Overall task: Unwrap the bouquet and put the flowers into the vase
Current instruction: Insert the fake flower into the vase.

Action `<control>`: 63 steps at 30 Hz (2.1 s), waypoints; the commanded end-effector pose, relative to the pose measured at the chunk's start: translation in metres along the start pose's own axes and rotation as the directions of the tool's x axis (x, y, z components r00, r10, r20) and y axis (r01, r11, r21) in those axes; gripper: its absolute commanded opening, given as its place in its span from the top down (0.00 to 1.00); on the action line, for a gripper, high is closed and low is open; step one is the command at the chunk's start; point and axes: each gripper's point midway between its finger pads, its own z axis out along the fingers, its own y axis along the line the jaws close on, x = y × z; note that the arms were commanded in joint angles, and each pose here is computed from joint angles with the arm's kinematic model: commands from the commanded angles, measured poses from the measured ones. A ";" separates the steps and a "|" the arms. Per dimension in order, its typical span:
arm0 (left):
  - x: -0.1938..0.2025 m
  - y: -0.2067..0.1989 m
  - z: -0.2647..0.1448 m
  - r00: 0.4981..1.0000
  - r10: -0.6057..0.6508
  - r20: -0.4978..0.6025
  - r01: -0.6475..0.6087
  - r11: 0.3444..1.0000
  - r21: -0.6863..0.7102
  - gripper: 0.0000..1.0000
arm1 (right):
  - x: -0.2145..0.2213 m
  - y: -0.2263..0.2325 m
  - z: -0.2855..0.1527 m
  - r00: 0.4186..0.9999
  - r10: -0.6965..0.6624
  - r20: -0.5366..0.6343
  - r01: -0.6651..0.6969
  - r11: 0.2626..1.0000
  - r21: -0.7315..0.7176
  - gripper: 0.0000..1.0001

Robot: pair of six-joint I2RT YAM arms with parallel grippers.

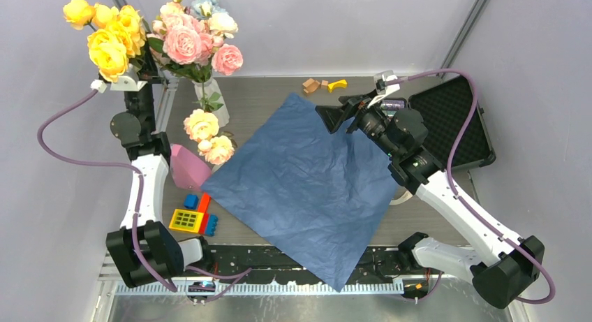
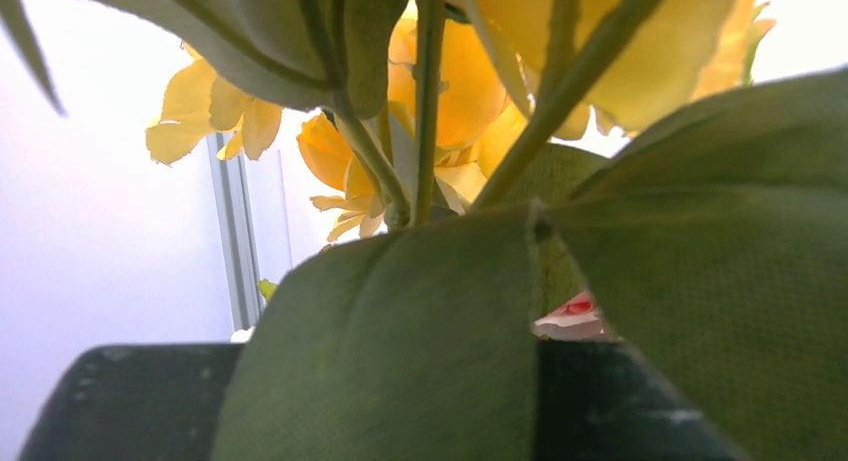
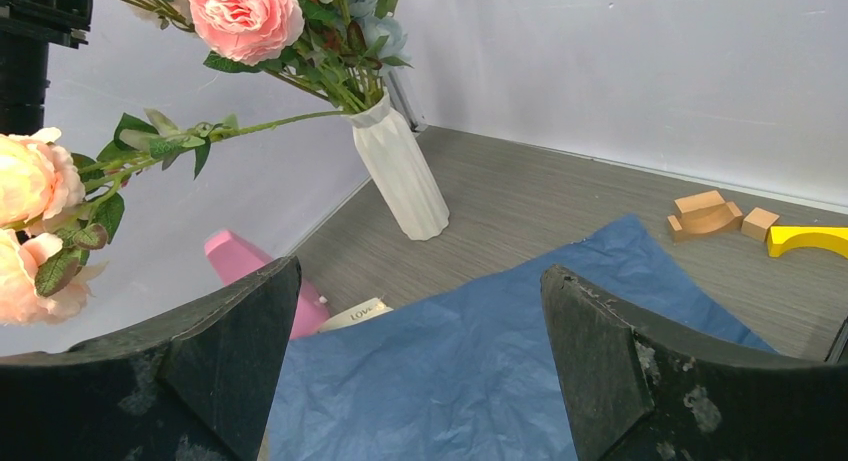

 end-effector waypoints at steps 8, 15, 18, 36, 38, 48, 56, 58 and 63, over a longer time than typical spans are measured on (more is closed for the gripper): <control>-0.008 0.001 0.000 0.996 0.004 0.091 -0.003 1.000 -0.013 1.00 | -0.036 0.012 0.004 0.996 -0.004 0.093 0.008 0.999 -0.043 0.05; 0.002 -0.001 0.000 0.997 0.003 0.079 -0.003 1.000 0.001 1.00 | -0.033 0.010 0.006 0.996 0.000 0.085 0.003 0.999 -0.040 0.05; 0.008 -0.002 -0.001 0.998 0.000 0.065 -0.001 1.000 0.002 1.00 | -0.032 0.009 0.009 0.997 0.006 0.083 -0.002 0.999 -0.040 0.05; 0.047 -0.014 -0.003 1.000 -0.026 -0.012 0.026 0.999 0.043 1.00 | -0.028 0.007 0.017 0.997 0.022 0.073 -0.018 0.999 -0.048 0.05; 0.051 -0.013 -0.007 0.999 -0.028 -0.023 0.029 0.999 0.034 1.00 | -0.027 0.007 0.017 0.997 0.024 0.072 -0.020 0.999 -0.049 0.05; 0.067 -0.014 -0.017 0.997 -0.049 -0.059 0.050 0.999 0.021 1.00 | -0.025 0.005 0.019 0.997 0.029 0.068 -0.025 0.998 -0.049 0.05; 0.080 -0.015 -0.024 0.994 -0.064 -0.086 0.065 0.998 0.015 1.00 | -0.024 0.005 0.020 0.997 0.034 0.066 -0.031 0.998 -0.051 0.06; 0.082 -0.014 -0.025 0.994 -0.067 -0.088 0.068 0.998 0.008 1.00 | -0.024 0.005 0.020 0.997 0.035 0.065 -0.032 0.998 -0.052 0.06; 0.077 -0.009 -0.022 0.995 -0.067 -0.072 0.066 0.998 -0.019 1.00 | -0.024 0.004 0.020 0.997 0.038 0.066 -0.035 0.998 -0.051 0.06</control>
